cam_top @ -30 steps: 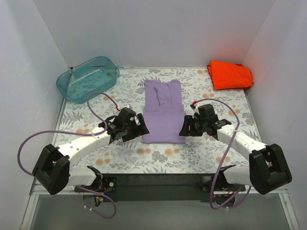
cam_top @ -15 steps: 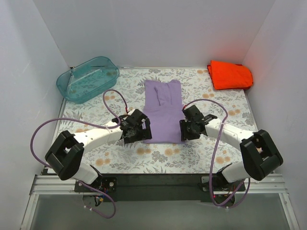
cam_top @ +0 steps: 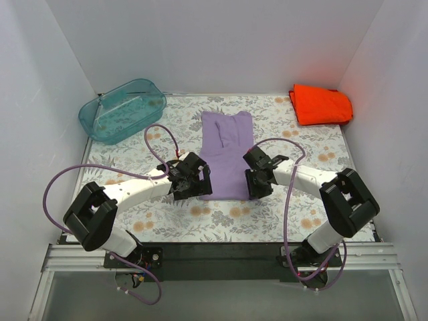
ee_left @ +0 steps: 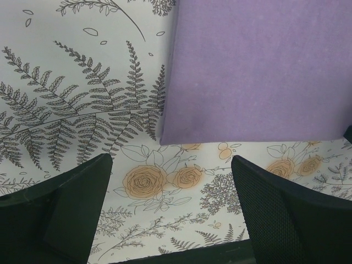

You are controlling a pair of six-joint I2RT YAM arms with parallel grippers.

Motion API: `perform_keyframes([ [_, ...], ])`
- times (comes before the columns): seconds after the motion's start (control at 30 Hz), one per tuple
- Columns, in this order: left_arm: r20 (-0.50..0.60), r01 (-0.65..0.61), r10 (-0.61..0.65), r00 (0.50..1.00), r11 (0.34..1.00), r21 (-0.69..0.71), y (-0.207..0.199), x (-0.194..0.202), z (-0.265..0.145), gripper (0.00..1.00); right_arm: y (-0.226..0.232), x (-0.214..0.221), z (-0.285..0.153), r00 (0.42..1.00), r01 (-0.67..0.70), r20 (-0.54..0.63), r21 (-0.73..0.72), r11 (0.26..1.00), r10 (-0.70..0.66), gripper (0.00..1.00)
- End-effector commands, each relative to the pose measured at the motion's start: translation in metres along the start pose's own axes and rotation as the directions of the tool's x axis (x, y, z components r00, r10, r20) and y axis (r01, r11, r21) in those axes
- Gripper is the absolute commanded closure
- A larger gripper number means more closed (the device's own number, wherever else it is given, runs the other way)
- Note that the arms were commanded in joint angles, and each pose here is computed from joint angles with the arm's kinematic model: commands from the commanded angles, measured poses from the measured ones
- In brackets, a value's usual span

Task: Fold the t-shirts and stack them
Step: Fold the tshirt

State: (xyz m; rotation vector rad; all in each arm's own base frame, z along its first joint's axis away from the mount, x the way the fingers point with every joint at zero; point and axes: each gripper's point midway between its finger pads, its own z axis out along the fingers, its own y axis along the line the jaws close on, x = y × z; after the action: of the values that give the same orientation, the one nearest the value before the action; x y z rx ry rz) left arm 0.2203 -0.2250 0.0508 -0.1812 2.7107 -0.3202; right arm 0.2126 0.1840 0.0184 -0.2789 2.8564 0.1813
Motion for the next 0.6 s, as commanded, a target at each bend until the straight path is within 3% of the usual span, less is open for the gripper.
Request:
perform_keyframes([
  [0.0,0.033,0.005,-0.005,0.999,1.000,0.007,-0.006,-0.009,-0.007,0.11,-0.008,0.028,0.010,0.994,-0.006,-0.112,0.073,0.997,0.015,0.58],
  [0.17,0.032,0.006,-0.006,0.999,1.000,0.003,-0.005,-0.008,-0.007,0.13,-0.012,0.041,0.016,0.987,0.002,-0.161,0.110,0.994,0.015,0.72],
  [0.33,0.017,0.002,-0.002,1.000,1.000,-0.005,-0.006,-0.007,-0.004,0.13,-0.014,0.050,0.023,0.980,0.013,-0.200,0.113,0.993,0.010,0.99],
  [0.5,-0.001,-0.011,0.011,1.000,0.999,-0.037,-0.007,-0.008,0.003,0.14,-0.013,0.054,0.027,0.977,0.023,-0.212,0.099,0.995,-0.001,0.99],
  [0.57,-0.018,-0.021,0.020,1.000,0.998,-0.062,-0.005,-0.006,0.011,0.22,-0.012,0.054,0.027,0.977,0.028,-0.212,0.089,0.996,-0.009,0.99],
])
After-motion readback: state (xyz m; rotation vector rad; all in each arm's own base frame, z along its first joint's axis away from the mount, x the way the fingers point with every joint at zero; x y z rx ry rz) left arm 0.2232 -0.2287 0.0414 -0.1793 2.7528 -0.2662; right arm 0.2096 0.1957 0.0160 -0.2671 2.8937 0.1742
